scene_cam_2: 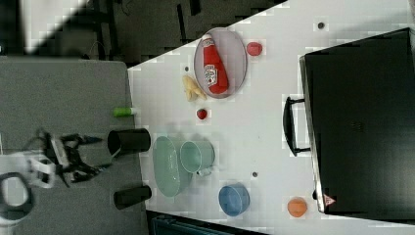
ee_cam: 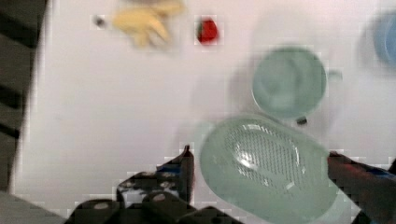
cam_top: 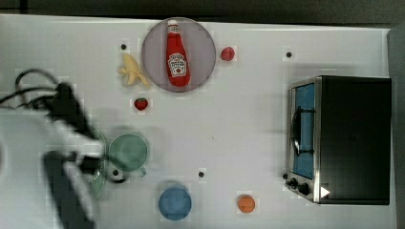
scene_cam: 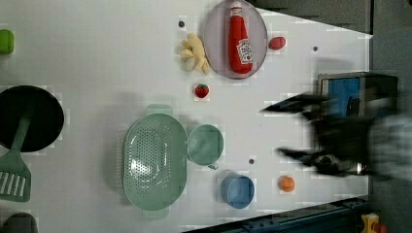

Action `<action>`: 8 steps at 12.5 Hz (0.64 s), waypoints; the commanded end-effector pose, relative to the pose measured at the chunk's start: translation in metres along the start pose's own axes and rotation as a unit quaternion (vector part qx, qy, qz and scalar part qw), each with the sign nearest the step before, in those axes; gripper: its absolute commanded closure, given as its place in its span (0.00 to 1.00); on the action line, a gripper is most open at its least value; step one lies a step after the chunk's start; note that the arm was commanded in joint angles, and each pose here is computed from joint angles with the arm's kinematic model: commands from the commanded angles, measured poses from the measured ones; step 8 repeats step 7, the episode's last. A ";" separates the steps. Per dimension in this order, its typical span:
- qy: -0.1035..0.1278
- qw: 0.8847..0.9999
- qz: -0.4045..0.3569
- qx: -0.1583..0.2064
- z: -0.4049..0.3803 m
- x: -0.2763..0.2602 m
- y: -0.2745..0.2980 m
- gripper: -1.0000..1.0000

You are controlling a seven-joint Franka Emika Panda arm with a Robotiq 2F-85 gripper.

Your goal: Drag strainer backwards.

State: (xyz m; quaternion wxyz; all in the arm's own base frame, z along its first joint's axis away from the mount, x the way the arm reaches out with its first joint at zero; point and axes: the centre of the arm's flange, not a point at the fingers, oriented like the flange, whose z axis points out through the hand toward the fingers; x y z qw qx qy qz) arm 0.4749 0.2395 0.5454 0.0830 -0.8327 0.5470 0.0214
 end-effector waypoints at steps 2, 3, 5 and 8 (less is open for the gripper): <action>0.016 0.996 -0.085 -0.024 -0.059 0.151 0.040 0.00; 0.042 0.993 -0.107 -0.034 -0.077 0.178 0.054 0.00; 0.084 0.984 -0.151 -0.050 -0.100 0.218 0.078 0.00; 0.088 0.982 -0.161 -0.047 -0.111 0.242 0.094 0.00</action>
